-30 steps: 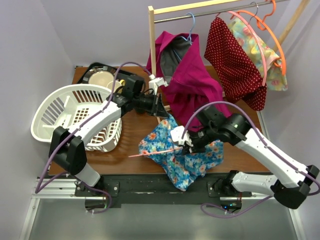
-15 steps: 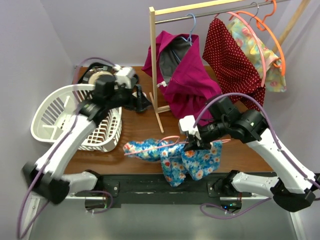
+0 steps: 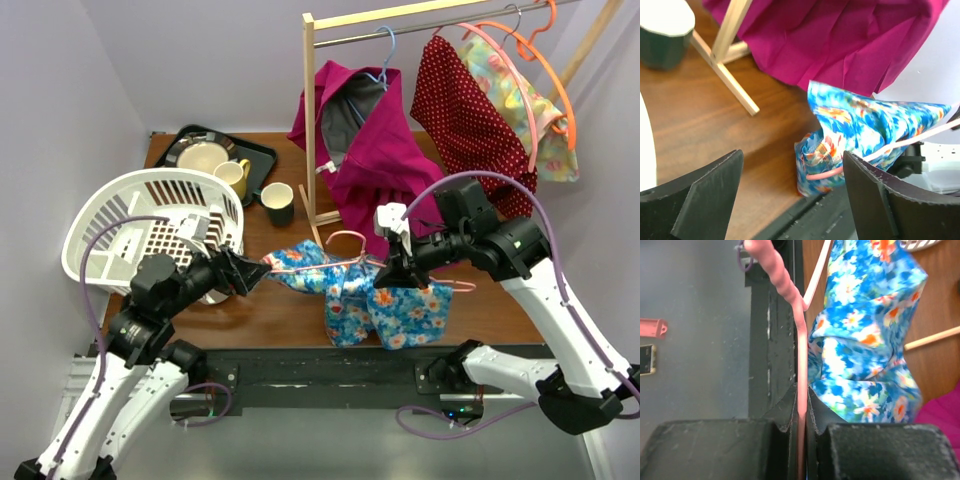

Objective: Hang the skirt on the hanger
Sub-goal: Place skirt on hanger

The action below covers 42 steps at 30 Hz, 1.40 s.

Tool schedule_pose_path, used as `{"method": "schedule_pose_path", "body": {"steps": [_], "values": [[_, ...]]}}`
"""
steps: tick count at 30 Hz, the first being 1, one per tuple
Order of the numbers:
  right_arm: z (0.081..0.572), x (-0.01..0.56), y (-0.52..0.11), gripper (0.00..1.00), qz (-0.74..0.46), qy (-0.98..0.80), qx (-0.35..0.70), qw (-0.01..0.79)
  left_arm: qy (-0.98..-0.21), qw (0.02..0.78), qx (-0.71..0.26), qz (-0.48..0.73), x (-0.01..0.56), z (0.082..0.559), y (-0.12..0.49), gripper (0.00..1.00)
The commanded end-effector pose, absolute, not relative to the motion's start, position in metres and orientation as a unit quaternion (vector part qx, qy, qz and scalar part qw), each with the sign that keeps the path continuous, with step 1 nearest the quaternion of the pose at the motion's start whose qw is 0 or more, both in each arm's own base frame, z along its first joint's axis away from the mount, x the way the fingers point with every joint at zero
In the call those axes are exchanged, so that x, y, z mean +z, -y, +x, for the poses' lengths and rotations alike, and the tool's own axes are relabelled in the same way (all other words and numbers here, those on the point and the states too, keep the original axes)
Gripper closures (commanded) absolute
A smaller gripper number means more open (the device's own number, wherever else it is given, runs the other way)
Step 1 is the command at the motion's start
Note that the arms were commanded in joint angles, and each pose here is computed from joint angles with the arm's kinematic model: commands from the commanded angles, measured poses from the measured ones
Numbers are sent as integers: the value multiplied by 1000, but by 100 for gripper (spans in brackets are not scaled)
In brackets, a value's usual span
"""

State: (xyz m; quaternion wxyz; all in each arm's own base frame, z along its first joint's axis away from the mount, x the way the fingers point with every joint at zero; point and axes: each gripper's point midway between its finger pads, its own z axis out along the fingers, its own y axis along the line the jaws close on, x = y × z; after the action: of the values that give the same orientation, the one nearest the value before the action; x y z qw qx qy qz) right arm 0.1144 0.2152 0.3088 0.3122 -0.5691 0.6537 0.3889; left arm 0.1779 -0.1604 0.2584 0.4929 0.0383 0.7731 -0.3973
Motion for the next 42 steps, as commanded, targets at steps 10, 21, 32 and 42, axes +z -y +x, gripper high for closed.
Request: {"method": "schedule_pose_path", "body": {"steps": [10,21,32,42], "values": [[105,313,-219,100,-579,-621,413,331,-783,410,-467,29,285,179,191,13],[100,313,-219,100,-586,-612,422,322,-810,374,-451,36,267,175,191,82],[74,273,-208,100,-658,-574,406,270,-771,444,-451,70,335,267,225,100],[69,281,-206,100,-662,-564,403,284,-799,385,-453,94,299,309,247,100]]}}
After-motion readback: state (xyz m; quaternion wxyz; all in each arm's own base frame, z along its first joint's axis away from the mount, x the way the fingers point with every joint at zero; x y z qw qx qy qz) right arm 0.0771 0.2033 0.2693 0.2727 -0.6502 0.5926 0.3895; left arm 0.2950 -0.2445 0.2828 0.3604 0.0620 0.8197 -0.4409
